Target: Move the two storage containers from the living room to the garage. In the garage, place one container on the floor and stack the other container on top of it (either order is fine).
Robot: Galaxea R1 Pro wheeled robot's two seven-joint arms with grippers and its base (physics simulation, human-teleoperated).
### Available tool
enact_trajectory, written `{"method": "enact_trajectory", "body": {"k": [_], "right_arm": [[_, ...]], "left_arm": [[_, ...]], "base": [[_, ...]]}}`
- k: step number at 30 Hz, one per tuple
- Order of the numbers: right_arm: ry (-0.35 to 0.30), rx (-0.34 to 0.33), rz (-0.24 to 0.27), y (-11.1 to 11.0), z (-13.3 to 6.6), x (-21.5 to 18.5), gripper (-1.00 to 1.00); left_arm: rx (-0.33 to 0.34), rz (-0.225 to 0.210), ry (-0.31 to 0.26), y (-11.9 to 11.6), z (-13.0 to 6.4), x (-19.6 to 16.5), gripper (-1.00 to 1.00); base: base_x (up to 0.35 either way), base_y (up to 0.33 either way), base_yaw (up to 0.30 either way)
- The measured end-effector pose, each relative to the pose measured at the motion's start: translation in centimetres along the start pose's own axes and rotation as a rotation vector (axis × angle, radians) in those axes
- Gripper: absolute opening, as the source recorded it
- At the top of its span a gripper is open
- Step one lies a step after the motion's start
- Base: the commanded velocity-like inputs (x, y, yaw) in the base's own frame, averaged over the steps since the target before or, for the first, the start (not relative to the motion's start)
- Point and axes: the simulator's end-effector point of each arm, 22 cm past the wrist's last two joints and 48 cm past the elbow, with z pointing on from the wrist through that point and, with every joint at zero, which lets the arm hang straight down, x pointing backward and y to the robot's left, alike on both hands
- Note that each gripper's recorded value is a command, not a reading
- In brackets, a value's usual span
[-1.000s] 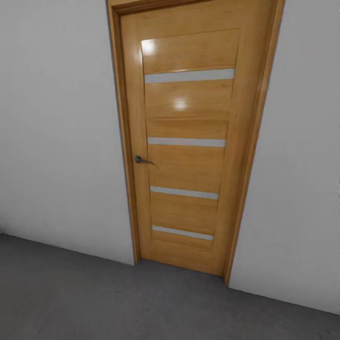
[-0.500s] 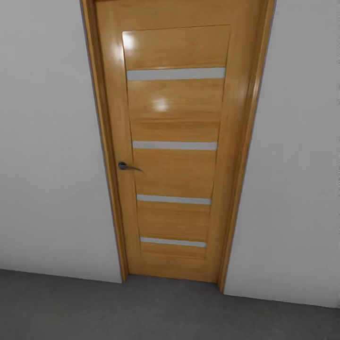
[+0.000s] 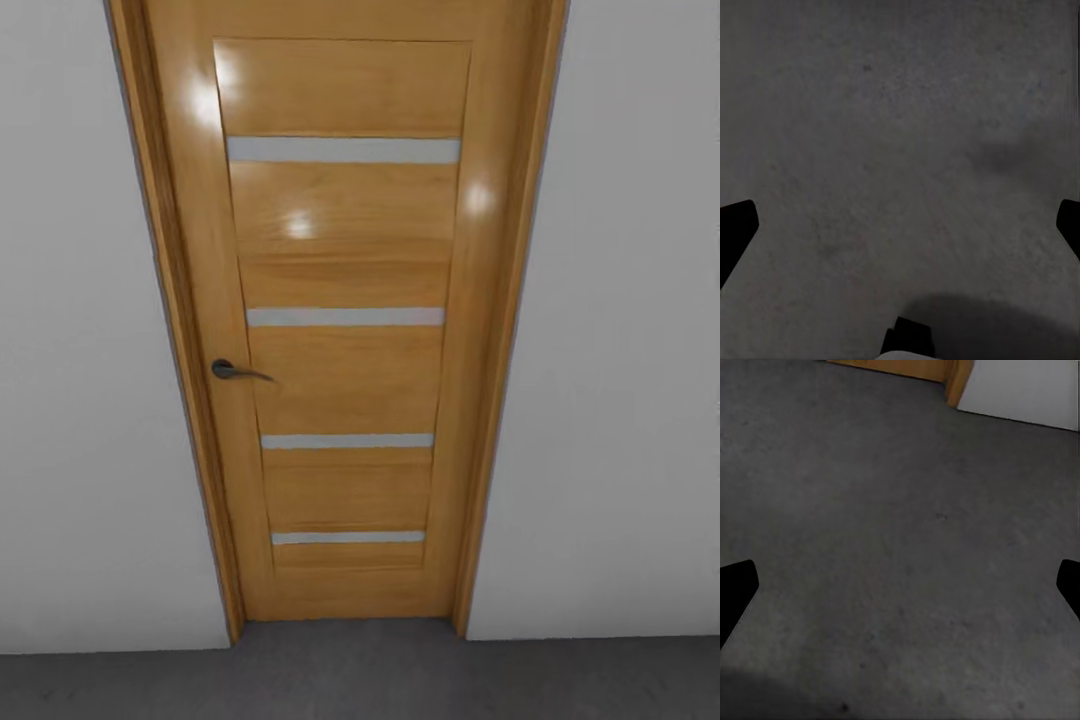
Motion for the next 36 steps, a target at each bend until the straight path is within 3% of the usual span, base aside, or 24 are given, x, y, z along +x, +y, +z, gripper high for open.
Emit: {"method": "enact_trajectory", "body": {"k": [36], "right_arm": [[-0.002, -0.003, -0.003, 0.05, 0.05, -0.10, 1.00]], "left_arm": [[0.000, 0.000, -0.002, -0.03, 0.02, -0.06, 1.00]], "base": [[0.010, 0.008, 0.027]]}}
